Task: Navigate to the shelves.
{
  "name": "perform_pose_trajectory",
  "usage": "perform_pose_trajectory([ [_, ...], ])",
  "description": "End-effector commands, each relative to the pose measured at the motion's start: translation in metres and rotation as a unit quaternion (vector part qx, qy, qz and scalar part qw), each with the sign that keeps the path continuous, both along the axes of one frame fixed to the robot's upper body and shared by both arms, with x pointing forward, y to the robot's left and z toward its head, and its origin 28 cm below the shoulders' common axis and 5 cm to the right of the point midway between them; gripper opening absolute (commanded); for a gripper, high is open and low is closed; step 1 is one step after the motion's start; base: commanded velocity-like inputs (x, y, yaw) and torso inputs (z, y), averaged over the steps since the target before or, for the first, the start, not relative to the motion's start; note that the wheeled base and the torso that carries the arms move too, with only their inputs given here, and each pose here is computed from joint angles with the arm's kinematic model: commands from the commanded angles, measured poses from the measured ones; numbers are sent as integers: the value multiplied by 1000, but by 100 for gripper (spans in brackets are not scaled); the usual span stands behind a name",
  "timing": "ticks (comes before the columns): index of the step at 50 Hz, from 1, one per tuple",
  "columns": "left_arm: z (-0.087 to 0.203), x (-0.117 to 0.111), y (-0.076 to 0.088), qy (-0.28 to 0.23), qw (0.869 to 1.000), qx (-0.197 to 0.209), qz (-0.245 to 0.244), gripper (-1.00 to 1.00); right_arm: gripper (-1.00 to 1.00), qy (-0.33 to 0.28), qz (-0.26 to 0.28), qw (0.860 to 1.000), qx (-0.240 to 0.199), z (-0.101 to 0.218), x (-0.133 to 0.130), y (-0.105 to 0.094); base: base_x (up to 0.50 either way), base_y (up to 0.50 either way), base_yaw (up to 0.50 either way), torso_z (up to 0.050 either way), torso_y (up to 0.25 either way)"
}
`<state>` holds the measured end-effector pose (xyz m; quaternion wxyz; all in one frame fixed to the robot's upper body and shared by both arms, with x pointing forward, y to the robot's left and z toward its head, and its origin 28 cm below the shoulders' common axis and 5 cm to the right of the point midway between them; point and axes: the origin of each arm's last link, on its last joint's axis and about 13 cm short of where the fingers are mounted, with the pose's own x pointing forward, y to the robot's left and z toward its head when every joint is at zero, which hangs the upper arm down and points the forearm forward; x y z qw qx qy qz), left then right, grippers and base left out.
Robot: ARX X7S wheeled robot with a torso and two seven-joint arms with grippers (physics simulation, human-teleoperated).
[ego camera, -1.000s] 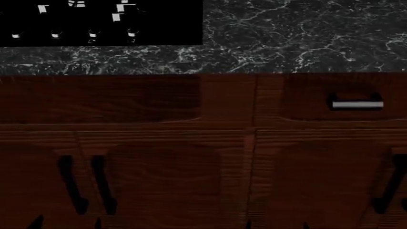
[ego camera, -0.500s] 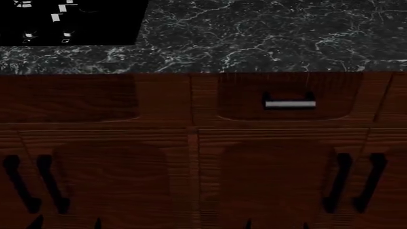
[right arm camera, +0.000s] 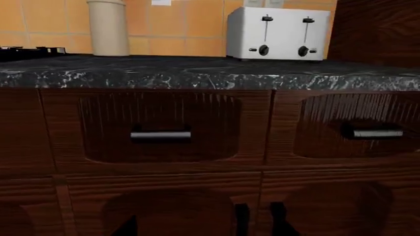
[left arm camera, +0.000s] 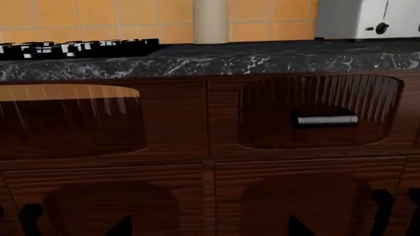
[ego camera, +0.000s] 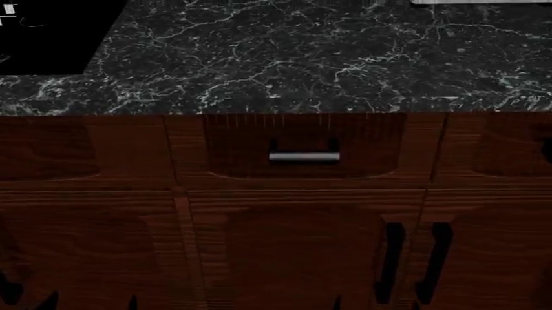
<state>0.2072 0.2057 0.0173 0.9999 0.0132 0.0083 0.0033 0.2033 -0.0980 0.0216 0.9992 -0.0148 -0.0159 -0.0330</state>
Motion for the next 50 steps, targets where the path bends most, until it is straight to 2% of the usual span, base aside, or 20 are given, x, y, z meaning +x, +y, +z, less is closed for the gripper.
perform_pose_trajectory([
  [1,0,0,0,0,1000,0,0,100,100,-1,0,1000,0,0,0,0,-509,-224,0,0,0],
  [33,0,0,0,0,1000,0,0,100,100,-1,1,1000,1,0,0,0,-502,-221,0,0,0],
  [50,0,1,0,0,1000,0,0,100,100,-3,2,1000,-8,-1,0,0,-318,-206,0,0,0],
])
